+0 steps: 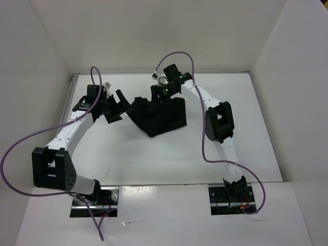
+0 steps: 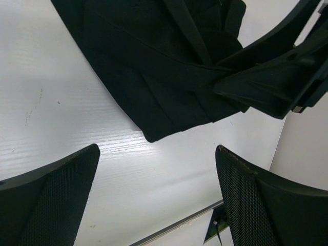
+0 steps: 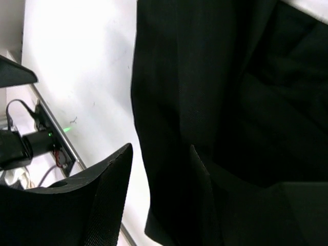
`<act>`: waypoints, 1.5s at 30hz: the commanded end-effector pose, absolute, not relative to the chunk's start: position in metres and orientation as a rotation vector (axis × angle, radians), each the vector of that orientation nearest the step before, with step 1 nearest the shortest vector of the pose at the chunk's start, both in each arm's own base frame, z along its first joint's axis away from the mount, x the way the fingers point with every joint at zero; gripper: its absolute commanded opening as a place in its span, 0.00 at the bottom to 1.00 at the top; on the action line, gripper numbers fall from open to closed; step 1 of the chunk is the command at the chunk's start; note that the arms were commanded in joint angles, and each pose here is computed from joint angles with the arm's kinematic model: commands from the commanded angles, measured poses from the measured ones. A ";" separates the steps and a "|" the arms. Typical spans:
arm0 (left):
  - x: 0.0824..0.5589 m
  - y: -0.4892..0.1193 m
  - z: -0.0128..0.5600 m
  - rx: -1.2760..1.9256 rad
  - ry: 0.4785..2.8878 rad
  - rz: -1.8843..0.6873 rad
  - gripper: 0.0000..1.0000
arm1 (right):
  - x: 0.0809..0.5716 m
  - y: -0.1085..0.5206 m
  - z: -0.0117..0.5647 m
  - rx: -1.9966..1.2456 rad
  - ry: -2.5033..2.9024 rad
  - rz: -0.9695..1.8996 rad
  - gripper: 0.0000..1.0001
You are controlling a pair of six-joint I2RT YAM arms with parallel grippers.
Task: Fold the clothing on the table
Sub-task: Fold the skirt
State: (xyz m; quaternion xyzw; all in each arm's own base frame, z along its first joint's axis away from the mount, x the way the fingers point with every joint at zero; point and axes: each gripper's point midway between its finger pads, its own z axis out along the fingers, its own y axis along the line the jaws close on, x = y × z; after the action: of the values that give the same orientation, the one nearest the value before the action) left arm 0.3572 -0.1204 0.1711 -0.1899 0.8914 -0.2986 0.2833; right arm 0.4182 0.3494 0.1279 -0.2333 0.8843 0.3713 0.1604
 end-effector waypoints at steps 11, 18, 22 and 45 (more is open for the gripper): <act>0.356 -0.135 0.165 -0.477 2.404 -0.923 1.00 | 0.410 0.334 0.167 -0.639 2.490 0.838 0.00; 0.357 -0.139 0.162 -0.463 2.409 -0.958 1.00 | 0.412 0.267 0.176 -0.255 2.522 0.726 0.00; 0.357 -0.140 0.157 -0.457 2.427 -0.963 1.00 | 0.392 0.226 0.145 0.035 2.586 0.753 0.04; 0.362 -0.149 0.140 -0.391 2.498 -1.022 1.00 | 0.435 0.244 0.176 -0.333 2.415 0.367 0.44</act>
State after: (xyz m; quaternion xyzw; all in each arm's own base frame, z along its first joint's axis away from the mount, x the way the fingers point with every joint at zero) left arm 0.3560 -0.1463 0.1299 -0.1618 0.8993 -0.3555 0.1965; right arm 0.4304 0.2365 0.2007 -0.0741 0.9178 0.1551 0.3578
